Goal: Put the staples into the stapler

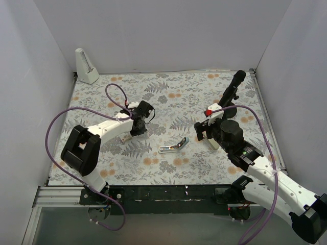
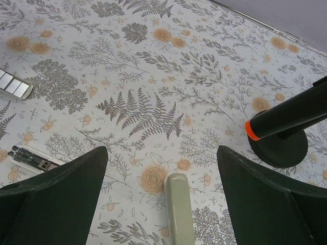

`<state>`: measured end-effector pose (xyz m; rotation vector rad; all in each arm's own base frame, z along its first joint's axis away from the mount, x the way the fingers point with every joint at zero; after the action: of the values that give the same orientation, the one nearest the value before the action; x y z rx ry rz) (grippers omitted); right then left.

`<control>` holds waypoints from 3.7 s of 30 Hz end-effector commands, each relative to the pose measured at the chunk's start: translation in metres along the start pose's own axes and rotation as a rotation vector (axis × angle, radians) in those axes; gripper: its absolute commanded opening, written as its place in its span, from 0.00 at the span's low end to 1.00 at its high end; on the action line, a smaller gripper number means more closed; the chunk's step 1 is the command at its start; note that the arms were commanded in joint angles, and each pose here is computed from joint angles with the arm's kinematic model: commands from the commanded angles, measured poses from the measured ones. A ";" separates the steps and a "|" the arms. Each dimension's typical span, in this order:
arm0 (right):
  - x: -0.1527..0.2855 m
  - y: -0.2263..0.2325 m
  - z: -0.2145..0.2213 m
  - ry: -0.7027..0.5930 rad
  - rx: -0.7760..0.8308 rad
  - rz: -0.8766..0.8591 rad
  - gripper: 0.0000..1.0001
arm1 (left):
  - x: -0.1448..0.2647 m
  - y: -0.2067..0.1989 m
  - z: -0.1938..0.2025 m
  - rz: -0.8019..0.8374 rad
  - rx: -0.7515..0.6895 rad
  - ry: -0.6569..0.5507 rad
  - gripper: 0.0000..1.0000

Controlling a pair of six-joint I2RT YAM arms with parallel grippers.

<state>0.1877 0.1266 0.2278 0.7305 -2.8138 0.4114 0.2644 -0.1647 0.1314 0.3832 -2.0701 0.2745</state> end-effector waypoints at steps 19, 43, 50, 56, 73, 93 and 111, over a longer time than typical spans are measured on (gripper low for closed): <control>-0.001 -0.002 -0.013 -0.045 -0.002 0.008 0.96 | 0.022 -0.001 0.005 0.073 -0.032 -0.002 0.00; -0.005 -0.001 -0.012 -0.015 0.007 -0.004 0.96 | 0.035 -0.014 0.004 0.112 -0.043 0.028 0.00; -0.005 0.000 -0.013 -0.021 0.006 -0.012 0.96 | 0.015 0.006 0.008 0.104 -0.017 0.064 0.00; -0.005 0.000 -0.012 -0.022 0.006 -0.007 0.96 | 0.030 0.007 0.011 0.217 -0.008 0.043 0.00; -0.004 -0.001 -0.012 -0.018 0.006 -0.005 0.96 | 0.025 -0.012 -0.002 0.241 0.001 0.026 0.37; -0.004 0.000 -0.011 -0.017 0.008 -0.007 0.96 | -0.001 -0.014 0.003 0.152 -0.207 0.087 0.25; -0.005 0.000 -0.011 -0.016 0.007 -0.008 0.96 | -0.008 -0.016 0.006 0.151 -0.254 0.131 0.24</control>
<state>0.1898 0.1287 0.2174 0.7302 -2.7561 0.4420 0.2645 -0.1765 0.1154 0.0825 -1.9707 0.1147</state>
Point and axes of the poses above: each gripper's point midway between its finger pads, its own x axis back along the fingers, its own y axis along the line the jaws close on, z = x × y, the point moved 9 cm from there along x, back along the fingers, and after that the axes turned 5 degrees about x, right-handed, at the moved point
